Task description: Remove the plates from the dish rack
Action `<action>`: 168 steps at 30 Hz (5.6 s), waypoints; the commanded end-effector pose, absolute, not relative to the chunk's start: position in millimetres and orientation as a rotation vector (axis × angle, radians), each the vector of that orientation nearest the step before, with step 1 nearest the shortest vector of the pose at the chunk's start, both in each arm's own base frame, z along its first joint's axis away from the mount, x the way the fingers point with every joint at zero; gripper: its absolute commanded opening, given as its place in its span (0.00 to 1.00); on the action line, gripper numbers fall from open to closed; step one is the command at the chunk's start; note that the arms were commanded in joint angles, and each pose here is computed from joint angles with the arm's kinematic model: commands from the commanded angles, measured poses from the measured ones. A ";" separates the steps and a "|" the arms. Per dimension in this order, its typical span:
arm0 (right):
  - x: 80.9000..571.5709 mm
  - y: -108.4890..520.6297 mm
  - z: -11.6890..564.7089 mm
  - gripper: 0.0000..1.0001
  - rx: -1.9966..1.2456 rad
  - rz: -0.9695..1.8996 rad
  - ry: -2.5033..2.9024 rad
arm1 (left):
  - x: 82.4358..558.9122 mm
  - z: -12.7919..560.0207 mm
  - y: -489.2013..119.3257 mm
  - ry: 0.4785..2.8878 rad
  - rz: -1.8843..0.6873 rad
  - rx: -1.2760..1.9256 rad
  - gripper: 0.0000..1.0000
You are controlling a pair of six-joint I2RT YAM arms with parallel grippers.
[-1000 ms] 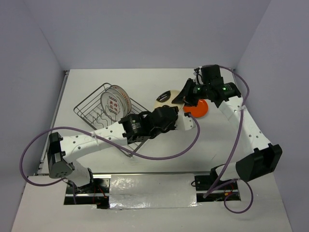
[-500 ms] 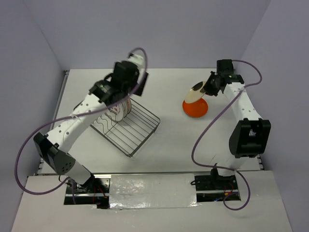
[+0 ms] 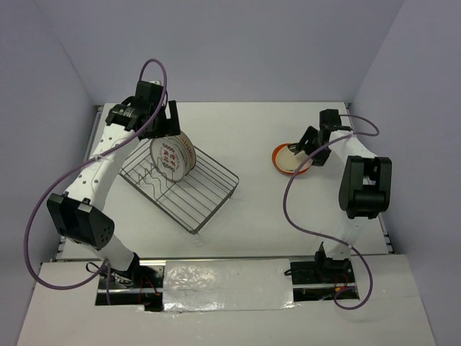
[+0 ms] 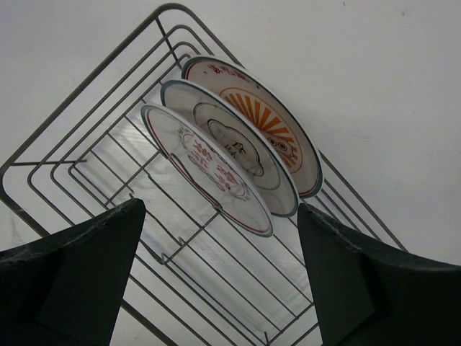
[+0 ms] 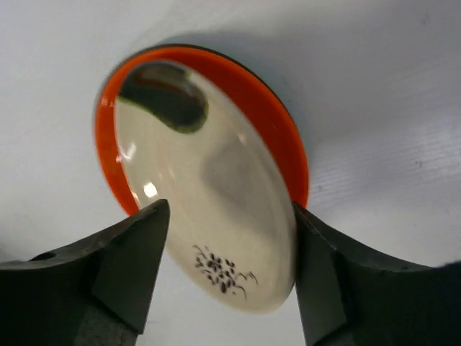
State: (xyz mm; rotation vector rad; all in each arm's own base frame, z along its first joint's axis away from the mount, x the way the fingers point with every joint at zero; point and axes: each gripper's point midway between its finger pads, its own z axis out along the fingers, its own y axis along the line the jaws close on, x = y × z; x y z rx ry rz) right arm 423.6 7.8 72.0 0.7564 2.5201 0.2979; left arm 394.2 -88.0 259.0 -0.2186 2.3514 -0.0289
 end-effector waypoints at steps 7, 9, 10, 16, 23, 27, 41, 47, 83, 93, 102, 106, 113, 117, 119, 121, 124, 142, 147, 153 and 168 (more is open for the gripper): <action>375.1 -9.1 53.9 1.00 0.759 -0.213 2.750 | 387.2 265.2 -98.1 2.371 -0.103 -0.205 1.00; 373.3 -4.3 59.7 1.00 0.754 -0.172 2.723 | 388.4 266.2 -97.2 2.367 -0.100 -0.247 1.00; 375.4 -3.5 72.3 1.00 0.756 -0.149 2.687 | 388.9 267.1 -96.8 2.363 -0.101 -0.270 1.00; 369.3 4.1 130.8 1.00 0.686 -0.155 2.559 | 392.4 258.1 -111.1 2.309 -0.160 -0.507 0.99; 358.8 39.6 181.0 1.00 0.510 -0.049 2.535 | 399.7 247.5 -104.8 2.214 -0.093 -0.776 0.74; 349.6 48.7 200.9 1.00 0.461 0.005 2.500 | 392.2 228.0 -96.7 2.241 -0.039 -0.854 0.73; 344.6 63.2 235.4 1.00 0.372 0.085 2.453 | 406.6 169.4 -90.4 2.254 -0.096 -0.876 0.50; 342.9 62.0 249.9 1.00 0.358 0.068 2.426 | 408.2 181.0 -92.4 2.235 -0.126 -0.866 0.21; 343.5 154.0 346.6 0.98 0.326 0.882 2.380 | 280.7 347.5 -360.1 1.330 0.279 1.291 0.00; 299.0 182.5 303.0 0.78 0.332 1.209 2.423 | 285.7 352.6 -367.5 1.251 0.344 1.240 0.02; 332.7 166.9 319.6 0.00 0.413 1.125 2.269 | 278.4 331.1 -360.8 1.323 0.265 1.213 0.78; 350.3 109.7 270.7 0.00 0.596 0.833 2.295 | 295.3 335.6 -324.6 1.551 0.122 1.039 0.99; 349.9 69.9 184.5 0.00 0.623 0.561 2.333 | 375.2 342.5 -192.4 1.964 -0.046 0.206 0.99; 329.5 81.0 144.2 0.00 0.595 0.601 2.414 | 397.9 326.4 -143.5 2.116 -0.017 -0.048 0.99; 315.8 78.7 124.6 0.00 0.614 0.582 2.425 | 408.1 316.9 -126.4 2.161 -0.055 -0.152 1.00; 304.4 79.9 108.2 0.01 0.621 0.592 2.430 | 412.1 309.1 -116.7 2.184 -0.080 -0.225 0.99; 287.1 84.8 88.5 0.05 0.627 0.591 2.465 | 414.0 302.2 -111.6 2.198 -0.074 -0.284 1.00; 228.9 86.7 77.0 0.83 0.501 0.234 2.714 | 409.6 247.3 -100.5 2.293 0.032 -0.499 0.90; 231.5 76.5 118.6 0.90 0.457 0.198 2.618 | 414.9 238.3 -93.1 2.278 0.095 -0.525 0.80; 231.2 83.9 152.1 0.90 0.424 0.282 2.565 | 430.0 209.0 -98.6 2.287 0.099 -0.567 0.66; 231.7 80.7 203.2 0.90 0.368 0.297 2.465 | 435.4 180.8 -98.7 2.288 0.121 -0.573 0.40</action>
